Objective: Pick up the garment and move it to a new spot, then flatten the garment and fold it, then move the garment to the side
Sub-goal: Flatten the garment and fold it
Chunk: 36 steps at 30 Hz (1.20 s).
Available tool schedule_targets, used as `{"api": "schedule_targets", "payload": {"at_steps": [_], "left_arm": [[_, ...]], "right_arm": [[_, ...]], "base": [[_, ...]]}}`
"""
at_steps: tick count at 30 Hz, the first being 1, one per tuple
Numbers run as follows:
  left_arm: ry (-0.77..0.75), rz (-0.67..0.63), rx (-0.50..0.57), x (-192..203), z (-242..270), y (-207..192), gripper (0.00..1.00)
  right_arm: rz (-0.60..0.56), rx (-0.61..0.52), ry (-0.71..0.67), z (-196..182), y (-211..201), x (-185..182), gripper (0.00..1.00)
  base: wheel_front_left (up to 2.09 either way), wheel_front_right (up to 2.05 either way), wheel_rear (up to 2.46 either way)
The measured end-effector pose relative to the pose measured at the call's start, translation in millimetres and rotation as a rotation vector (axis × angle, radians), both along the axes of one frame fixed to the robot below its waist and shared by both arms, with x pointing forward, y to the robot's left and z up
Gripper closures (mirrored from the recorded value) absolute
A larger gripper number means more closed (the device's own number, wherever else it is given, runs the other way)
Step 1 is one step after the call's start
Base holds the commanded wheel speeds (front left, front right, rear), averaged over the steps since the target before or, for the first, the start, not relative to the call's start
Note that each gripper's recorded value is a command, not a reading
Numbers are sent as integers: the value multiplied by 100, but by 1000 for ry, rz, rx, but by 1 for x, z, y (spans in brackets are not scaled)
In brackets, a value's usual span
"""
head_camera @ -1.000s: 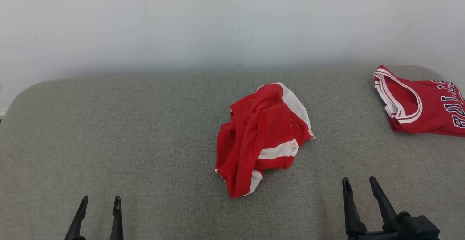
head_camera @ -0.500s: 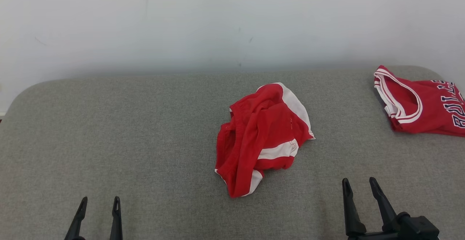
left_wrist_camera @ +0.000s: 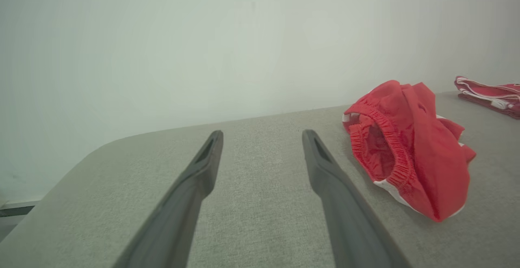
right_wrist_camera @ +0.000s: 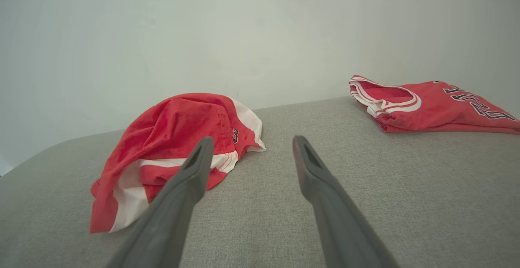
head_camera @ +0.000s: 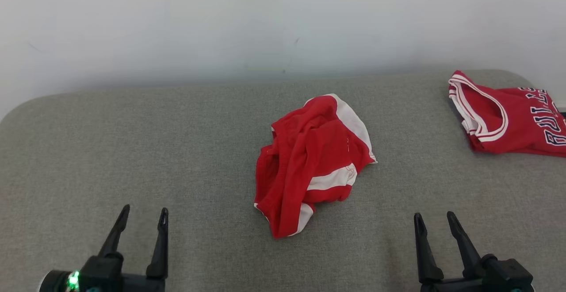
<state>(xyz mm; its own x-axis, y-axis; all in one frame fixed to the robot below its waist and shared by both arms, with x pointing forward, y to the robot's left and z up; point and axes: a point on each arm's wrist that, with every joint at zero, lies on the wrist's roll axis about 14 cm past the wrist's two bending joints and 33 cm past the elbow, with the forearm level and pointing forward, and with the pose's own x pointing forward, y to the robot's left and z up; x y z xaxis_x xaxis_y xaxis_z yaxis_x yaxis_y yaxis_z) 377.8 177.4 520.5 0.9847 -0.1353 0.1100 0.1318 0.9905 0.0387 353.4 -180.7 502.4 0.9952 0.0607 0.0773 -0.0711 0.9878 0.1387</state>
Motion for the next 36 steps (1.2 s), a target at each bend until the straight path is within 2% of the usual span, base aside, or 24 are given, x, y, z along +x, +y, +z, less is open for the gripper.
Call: {"api": "schedule_targets", "payload": {"at_steps": [16, 22, 27, 28, 29, 30, 36], "left_arm": [[140, -347, 38, 74, -38, -110, 0], [241, -478, 58, 76, -70, -151, 0], [349, -528, 82, 70, -102, -161, 0], [374, -537, 80, 67, -109, -164, 26], [386, -546, 80, 65, -112, -166, 58], [393, -551, 83, 64, -114, -166, 100], [350, -543, 41, 67, -100, -165, 100]], "right_arm": [[-86, 10, 42, -13, -26, 13, 0], [-141, 8, 63, -19, -43, 10, 0], [-174, 6, 78, -23, -53, 7, 0], [-178, 7, 81, -24, -54, 6, 0], [-182, 7, 82, -24, -55, 6, 0], [-184, 7, 83, -25, -56, 6, 0], [-182, 11, 68, -20, -55, 8, 0]], "base": [[0, 0, 0], [0, 0, 0], [0, 0, 0], [0, 0, 0], [0, 0, 0], [0, 0, 0], [0, 0, 0]]}}
